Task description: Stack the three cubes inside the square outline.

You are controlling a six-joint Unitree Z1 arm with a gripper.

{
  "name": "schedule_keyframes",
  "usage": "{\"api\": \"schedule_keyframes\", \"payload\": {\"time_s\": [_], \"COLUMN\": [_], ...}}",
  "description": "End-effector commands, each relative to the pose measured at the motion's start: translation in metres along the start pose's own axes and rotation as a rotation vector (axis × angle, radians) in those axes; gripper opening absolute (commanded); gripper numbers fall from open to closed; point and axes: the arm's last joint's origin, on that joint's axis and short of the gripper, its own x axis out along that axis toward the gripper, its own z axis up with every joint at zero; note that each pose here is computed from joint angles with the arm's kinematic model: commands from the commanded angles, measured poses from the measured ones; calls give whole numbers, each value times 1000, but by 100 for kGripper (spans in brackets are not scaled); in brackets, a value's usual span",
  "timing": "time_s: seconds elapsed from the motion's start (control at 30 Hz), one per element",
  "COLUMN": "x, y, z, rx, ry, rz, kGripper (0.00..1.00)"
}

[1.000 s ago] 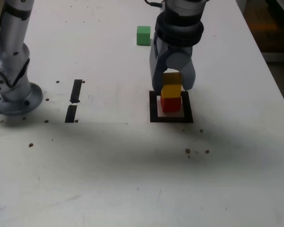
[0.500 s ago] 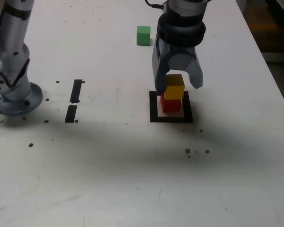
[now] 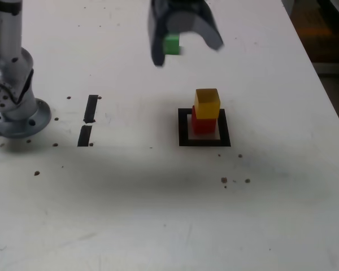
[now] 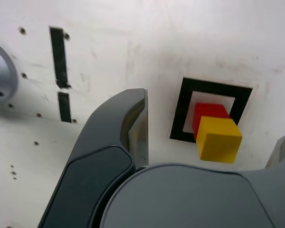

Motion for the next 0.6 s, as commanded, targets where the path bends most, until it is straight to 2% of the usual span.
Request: {"api": "schedule_keyframes", "payload": {"time_s": [0.0,0.13,0.27,0.4,0.57], "x": [-4,0,15,36,66], "y": [16,57,101,138,166], "z": [-5,-10,-8,-1,17], "rx": [12,59,109,139,154], "ry": [-9,1,46,85,89], "rz": [7,31,57,57,51], "kGripper": [100,99,98,96,96]}}
